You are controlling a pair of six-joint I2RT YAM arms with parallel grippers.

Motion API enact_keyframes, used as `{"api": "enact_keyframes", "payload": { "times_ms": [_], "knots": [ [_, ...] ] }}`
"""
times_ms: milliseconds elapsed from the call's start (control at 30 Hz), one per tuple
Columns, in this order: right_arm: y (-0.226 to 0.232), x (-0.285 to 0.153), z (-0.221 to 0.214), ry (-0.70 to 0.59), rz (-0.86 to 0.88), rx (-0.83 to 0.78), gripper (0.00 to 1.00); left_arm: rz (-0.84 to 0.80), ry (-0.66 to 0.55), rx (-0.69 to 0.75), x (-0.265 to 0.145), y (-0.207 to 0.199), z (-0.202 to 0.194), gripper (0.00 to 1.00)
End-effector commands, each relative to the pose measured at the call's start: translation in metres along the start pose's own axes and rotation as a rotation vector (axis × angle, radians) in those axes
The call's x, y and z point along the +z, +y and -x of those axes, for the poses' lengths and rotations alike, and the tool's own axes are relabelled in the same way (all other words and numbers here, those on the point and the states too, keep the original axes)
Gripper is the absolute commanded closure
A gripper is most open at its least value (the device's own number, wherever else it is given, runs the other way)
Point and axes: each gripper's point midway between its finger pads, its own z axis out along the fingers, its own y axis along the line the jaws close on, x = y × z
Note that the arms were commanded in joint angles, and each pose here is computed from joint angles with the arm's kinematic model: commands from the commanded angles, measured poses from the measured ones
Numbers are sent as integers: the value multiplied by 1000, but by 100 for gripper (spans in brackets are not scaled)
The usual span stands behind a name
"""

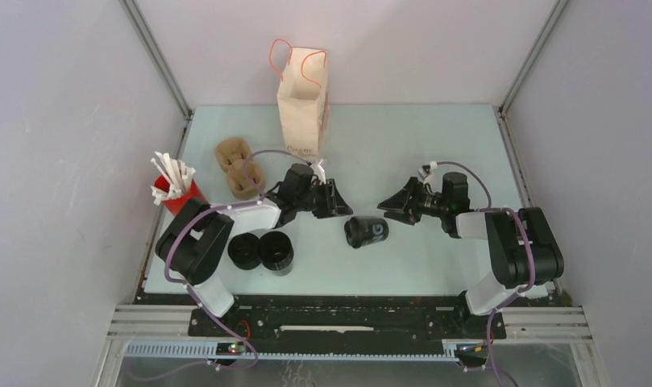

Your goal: Pack the takeout coffee

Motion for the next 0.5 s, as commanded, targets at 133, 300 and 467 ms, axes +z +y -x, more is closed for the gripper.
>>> {"api": "enact_keyframes", "payload": {
  "times_ms": [133, 300, 467],
  "knots": [
    [-13, 3, 7, -62, -84, -64, 29, -31, -86, 52, 1, -39, 33, 59],
    [-22, -18, 12, -110, -391, -234, 12, 85, -94, 97, -14, -23, 35, 50],
    [-10, -34, -25, -5, -471, -285, 4, 134, -107, 113, -53, -18, 19, 17]
  ]
}}
